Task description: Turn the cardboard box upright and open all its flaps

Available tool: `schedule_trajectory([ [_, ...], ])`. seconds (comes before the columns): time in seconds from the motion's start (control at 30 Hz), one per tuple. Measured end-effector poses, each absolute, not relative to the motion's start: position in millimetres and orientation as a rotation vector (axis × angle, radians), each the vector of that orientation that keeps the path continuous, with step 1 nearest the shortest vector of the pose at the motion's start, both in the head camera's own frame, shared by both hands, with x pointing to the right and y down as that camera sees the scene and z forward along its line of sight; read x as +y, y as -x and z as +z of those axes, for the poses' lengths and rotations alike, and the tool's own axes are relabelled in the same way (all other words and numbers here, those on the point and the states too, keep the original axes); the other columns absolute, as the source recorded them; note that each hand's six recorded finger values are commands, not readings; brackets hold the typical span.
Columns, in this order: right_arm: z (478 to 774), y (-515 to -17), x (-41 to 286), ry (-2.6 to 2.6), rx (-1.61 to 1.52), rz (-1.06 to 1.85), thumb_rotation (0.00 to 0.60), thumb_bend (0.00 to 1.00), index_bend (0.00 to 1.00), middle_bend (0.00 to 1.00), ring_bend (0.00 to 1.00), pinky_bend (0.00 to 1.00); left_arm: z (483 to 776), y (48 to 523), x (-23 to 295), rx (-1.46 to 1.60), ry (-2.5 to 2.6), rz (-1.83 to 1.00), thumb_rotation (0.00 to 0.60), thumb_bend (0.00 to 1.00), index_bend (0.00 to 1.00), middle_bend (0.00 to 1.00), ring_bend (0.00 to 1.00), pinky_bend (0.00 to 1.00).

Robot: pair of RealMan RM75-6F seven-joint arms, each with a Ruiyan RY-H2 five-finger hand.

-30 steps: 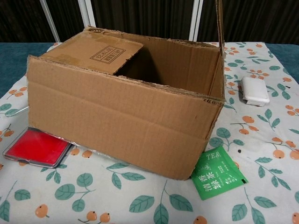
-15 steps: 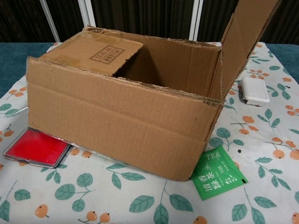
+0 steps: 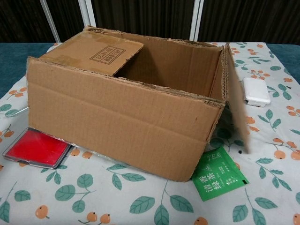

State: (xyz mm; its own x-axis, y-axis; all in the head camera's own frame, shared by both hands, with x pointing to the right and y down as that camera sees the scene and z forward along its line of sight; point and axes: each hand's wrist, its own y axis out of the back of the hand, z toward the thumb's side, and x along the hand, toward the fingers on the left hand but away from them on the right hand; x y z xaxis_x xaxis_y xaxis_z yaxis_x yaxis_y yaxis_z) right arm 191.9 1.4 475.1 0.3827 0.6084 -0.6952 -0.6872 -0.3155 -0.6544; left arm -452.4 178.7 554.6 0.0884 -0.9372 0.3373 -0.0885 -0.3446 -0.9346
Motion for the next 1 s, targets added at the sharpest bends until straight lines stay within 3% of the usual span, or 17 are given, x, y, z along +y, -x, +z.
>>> schedule_trajectory([
  [0.07,479,-200,4,1.39,0.074,1.316,0.6,0.98,0.6,0.4,0.2,0.25,555,452,179,1.044,1.576,-1.355,0.6,0.21,0.0,0.0,0.0,0.0],
  [0.13,482,-208,7,1.397,0.061,1.336,0.6,0.9,0.56,0.37,0.2,0.25,555,452,179,1.041,1.577,-1.356,0.6,0.21,0.0,0.0,0.0,0.0],
  [0.2,484,-214,8,1.397,0.041,1.349,0.6,0.72,0.45,0.32,0.19,0.25,556,452,179,1.038,1.577,-1.357,0.6,0.21,0.0,0.0,0.0,0.0],
  [0.3,486,-225,10,1.387,-0.013,1.368,0.6,0.54,0.26,0.24,0.18,0.25,556,451,179,1.035,1.576,-1.356,0.6,0.21,0.0,0.0,0.0,0.0],
  [0.47,489,-254,13,1.353,-0.189,1.411,0.6,0.36,0.03,0.06,0.08,0.23,557,449,178,1.031,1.573,-1.358,0.6,0.21,0.0,0.0,0.0,0.0],
  [0.7,500,-326,47,1.332,-0.566,1.542,0.6,0.32,0.0,0.02,0.04,0.23,561,443,177,0.979,1.561,-1.375,0.6,0.21,0.0,0.0,0.0,0.0],
  [1.0,515,-410,127,1.279,-1.016,1.591,0.6,0.32,0.0,0.02,0.04,0.23,559,414,159,0.831,1.551,-1.34,0.6,0.21,0.0,0.0,0.0,0.0],
])
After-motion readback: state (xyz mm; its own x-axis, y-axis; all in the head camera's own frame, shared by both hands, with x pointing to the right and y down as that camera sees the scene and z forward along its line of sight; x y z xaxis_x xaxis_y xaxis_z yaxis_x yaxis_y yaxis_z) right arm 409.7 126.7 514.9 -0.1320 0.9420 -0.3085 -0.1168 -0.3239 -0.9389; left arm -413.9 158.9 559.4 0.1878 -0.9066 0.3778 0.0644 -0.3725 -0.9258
